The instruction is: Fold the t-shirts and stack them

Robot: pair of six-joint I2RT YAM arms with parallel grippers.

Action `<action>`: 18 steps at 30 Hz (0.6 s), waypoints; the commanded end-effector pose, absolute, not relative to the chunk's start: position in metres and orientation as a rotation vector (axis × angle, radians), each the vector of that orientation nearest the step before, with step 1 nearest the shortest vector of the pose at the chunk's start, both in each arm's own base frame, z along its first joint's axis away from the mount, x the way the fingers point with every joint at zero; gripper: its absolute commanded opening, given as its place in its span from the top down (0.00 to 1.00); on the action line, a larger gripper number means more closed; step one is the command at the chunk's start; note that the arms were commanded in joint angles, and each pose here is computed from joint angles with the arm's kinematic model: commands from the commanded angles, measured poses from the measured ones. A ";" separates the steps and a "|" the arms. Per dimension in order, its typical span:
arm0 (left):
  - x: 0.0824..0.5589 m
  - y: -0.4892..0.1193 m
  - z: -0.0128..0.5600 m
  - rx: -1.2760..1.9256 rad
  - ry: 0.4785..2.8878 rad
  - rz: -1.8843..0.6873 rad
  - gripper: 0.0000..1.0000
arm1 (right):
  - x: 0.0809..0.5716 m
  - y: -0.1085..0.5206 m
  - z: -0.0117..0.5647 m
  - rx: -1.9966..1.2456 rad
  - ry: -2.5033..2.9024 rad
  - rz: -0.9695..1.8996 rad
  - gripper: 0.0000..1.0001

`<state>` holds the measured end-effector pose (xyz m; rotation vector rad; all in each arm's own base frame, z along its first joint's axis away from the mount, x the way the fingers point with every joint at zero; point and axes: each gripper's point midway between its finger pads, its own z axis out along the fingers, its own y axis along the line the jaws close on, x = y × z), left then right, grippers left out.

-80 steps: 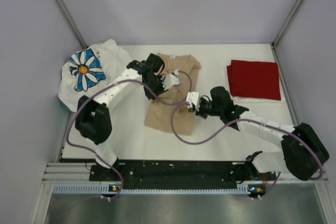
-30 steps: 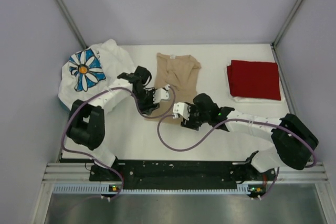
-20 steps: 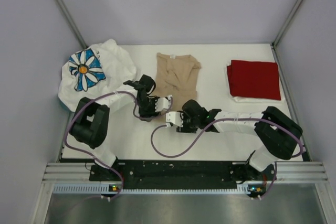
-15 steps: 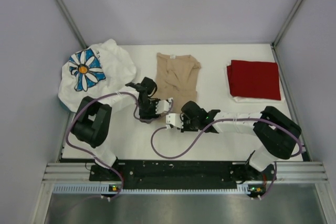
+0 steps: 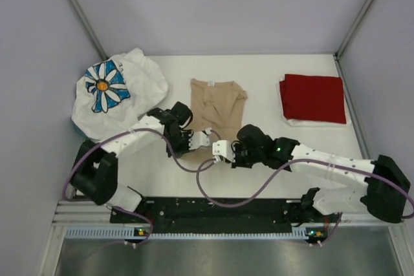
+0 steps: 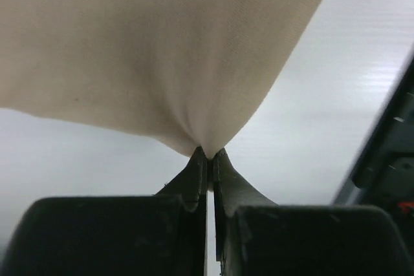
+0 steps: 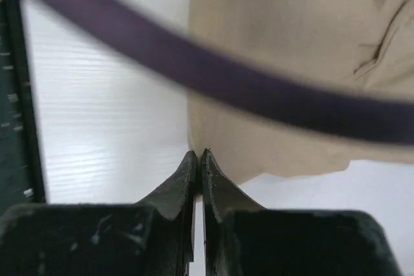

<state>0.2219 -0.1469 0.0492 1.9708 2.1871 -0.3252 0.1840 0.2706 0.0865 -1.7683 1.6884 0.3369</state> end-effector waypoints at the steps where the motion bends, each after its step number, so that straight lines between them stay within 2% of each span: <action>1: 0.143 -0.128 0.090 2.046 2.226 -0.464 1.00 | 0.114 0.260 0.115 -1.872 1.684 0.592 1.00; 6: 0.101 -0.127 0.143 2.036 2.100 -0.599 1.00 | 0.067 0.254 0.145 -1.882 1.659 0.855 1.00; 10: 0.106 -0.135 0.169 1.942 2.025 -0.583 1.00 | 0.062 0.260 0.179 -1.825 1.542 0.949 1.00; 13: 0.131 -0.144 0.182 1.853 2.029 -0.496 1.00 | 0.098 0.261 0.192 -1.682 1.577 0.931 1.00; 18: 0.210 -0.148 0.203 1.628 2.127 -0.300 1.00 | 0.181 0.259 0.197 -1.418 1.721 0.919 1.00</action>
